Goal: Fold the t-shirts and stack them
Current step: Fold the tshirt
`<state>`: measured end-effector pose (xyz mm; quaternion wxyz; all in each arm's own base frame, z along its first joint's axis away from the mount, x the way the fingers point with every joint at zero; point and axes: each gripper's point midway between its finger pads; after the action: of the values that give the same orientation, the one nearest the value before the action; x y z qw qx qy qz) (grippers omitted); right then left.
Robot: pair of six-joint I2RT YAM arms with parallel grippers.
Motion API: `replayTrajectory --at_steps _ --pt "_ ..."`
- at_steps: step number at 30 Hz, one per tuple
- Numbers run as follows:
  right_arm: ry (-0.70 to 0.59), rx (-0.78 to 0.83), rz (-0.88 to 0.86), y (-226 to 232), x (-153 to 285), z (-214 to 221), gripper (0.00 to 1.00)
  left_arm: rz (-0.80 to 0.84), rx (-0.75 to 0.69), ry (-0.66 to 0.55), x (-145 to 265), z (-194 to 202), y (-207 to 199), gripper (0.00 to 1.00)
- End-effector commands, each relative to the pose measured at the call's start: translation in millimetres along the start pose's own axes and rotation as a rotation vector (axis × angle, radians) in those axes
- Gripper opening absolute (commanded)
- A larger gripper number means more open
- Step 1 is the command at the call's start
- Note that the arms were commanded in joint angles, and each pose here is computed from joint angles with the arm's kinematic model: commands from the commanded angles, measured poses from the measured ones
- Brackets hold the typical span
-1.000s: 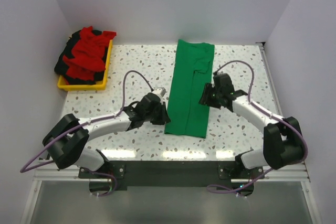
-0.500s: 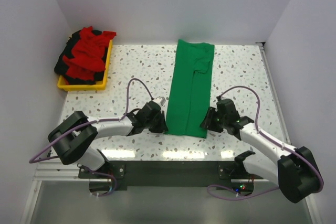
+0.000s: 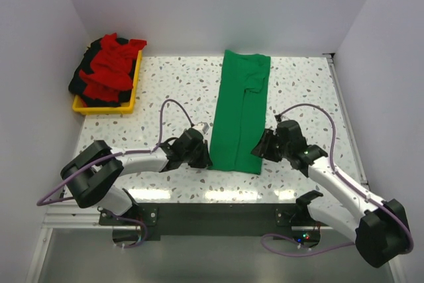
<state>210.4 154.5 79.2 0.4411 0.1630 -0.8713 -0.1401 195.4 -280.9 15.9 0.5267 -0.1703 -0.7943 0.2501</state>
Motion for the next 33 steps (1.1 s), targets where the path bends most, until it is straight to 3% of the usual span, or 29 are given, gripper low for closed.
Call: replayTrajectory --at_steps 1,10,19,28,33 --pt "0.019 -0.018 -0.056 17.4 -6.6 -6.8 0.42 -0.026 -0.005 -0.008 -0.5 3.3 8.5 0.16" --pt "0.108 -0.042 -0.047 9.6 -32.9 32.3 0.41 -0.035 -0.002 -0.003 -0.7 5.2 12.3 0.16" --pt "0.183 -0.037 0.084 -26.5 -13.2 73.6 0.43 -0.052 -0.001 0.005 -1.6 8.7 18.4 0.16" --pt "0.171 -0.038 0.107 -30.2 -2.0 73.2 0.44 -0.036 -0.012 -0.001 3.5 5.9 12.6 0.17" --pt "0.131 -0.032 0.109 -26.0 7.1 59.6 0.44 0.029 -0.027 -0.024 18.3 -3.0 -7.1 0.23"
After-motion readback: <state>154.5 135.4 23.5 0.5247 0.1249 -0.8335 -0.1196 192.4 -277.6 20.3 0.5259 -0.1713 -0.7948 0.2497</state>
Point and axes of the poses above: each gripper's point midway between its finger pads, its own x axis back along the fingers, its own y axis along the line the jaws close on, z = x × y, and after that the axes turned 14 degrees about x, right-handed
